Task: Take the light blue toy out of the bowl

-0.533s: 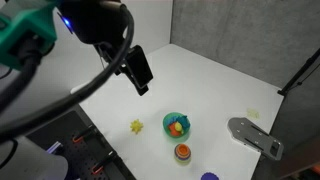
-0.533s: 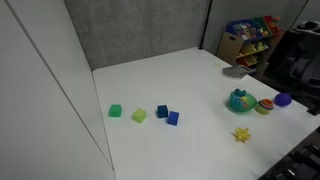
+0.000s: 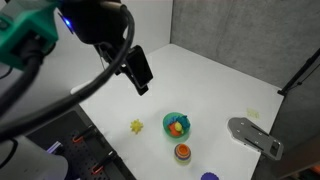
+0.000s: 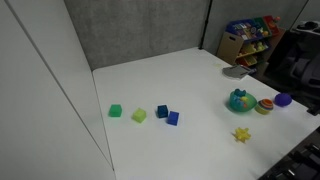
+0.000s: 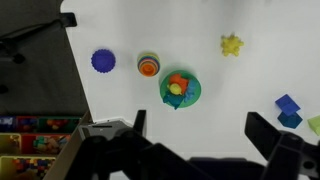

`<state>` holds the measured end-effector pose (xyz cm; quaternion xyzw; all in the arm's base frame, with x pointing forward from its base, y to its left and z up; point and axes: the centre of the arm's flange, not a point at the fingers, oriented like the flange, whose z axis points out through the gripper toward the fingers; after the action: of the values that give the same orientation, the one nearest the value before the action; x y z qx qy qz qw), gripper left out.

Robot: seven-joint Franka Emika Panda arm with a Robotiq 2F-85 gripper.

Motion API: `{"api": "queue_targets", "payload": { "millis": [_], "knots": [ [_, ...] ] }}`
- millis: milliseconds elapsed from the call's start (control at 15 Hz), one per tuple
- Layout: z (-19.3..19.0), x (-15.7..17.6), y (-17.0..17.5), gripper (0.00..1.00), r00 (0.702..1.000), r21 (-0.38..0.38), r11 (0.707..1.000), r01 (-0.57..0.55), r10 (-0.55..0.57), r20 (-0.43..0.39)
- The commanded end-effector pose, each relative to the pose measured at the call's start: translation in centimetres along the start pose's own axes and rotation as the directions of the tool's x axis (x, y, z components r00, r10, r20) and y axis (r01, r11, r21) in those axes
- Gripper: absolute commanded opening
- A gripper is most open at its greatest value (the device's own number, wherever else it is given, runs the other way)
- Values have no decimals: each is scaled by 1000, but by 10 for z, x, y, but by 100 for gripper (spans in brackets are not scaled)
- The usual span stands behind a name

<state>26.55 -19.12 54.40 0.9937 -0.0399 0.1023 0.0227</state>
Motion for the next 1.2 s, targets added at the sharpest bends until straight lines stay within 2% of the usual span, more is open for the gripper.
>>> {"api": "queue_targets", "payload": {
  "millis": [0,467,1133],
  "knots": [
    [17,15,-15,100,1000,-3,1000,9,-9,-8],
    [86,64,-46,100,1000,-14,1000,22,-22,8],
    [205,126,-47,100,996,-20,1000,-3,5,84]
  ]
}}
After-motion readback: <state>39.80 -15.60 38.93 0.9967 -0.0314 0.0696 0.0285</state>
